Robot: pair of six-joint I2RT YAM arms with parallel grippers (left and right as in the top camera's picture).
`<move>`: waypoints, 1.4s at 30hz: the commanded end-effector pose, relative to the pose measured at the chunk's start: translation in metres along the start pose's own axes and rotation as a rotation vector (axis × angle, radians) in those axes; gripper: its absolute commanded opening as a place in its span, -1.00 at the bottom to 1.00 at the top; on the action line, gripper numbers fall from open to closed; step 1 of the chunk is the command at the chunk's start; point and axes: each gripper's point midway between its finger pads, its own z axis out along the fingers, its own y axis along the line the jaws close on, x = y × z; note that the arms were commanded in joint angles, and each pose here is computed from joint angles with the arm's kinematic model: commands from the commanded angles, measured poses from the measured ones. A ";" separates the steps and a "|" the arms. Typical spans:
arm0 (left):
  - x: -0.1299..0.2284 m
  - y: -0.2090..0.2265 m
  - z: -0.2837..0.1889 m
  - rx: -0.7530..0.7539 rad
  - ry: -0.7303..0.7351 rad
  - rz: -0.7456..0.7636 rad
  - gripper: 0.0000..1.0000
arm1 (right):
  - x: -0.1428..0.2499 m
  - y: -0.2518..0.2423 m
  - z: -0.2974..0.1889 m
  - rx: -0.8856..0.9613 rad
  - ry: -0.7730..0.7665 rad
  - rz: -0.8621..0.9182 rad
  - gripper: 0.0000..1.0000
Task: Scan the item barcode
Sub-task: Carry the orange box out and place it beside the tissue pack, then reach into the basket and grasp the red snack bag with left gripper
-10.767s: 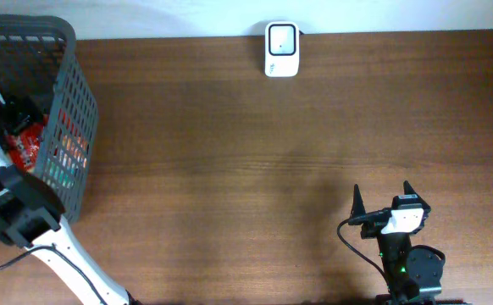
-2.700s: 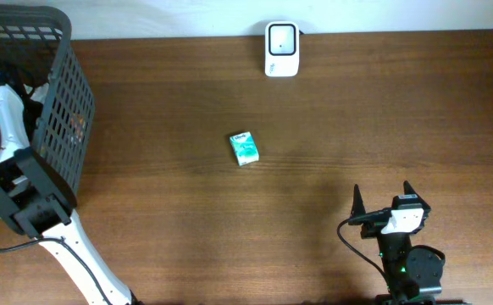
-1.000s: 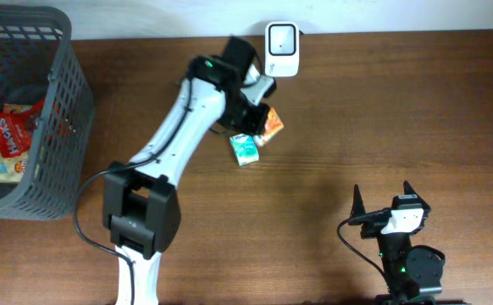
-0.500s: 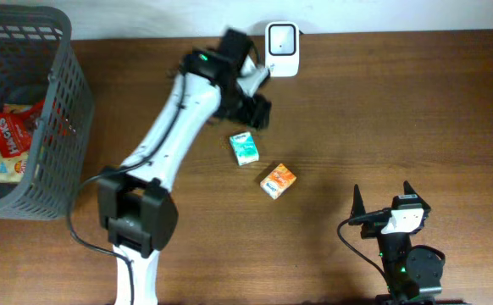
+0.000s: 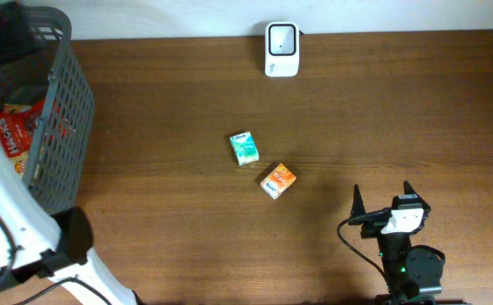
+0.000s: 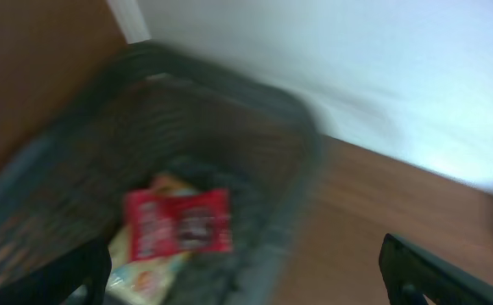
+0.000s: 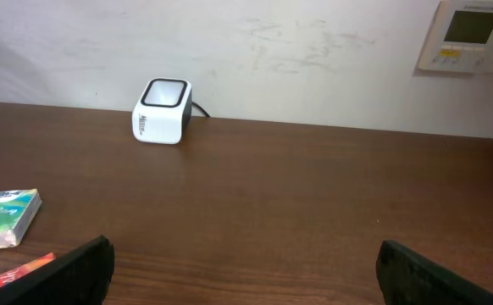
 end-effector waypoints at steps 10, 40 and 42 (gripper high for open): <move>0.064 0.135 0.119 -0.306 0.208 -0.323 0.98 | 0.004 -0.002 0.000 0.010 0.007 0.001 0.97; 0.256 0.141 0.309 -0.295 0.482 -0.219 0.98 | 0.004 -0.002 0.000 0.011 0.007 0.001 0.97; 0.268 0.140 0.314 -0.288 0.518 -0.191 0.98 | 0.004 -0.002 0.000 0.010 0.007 0.001 0.97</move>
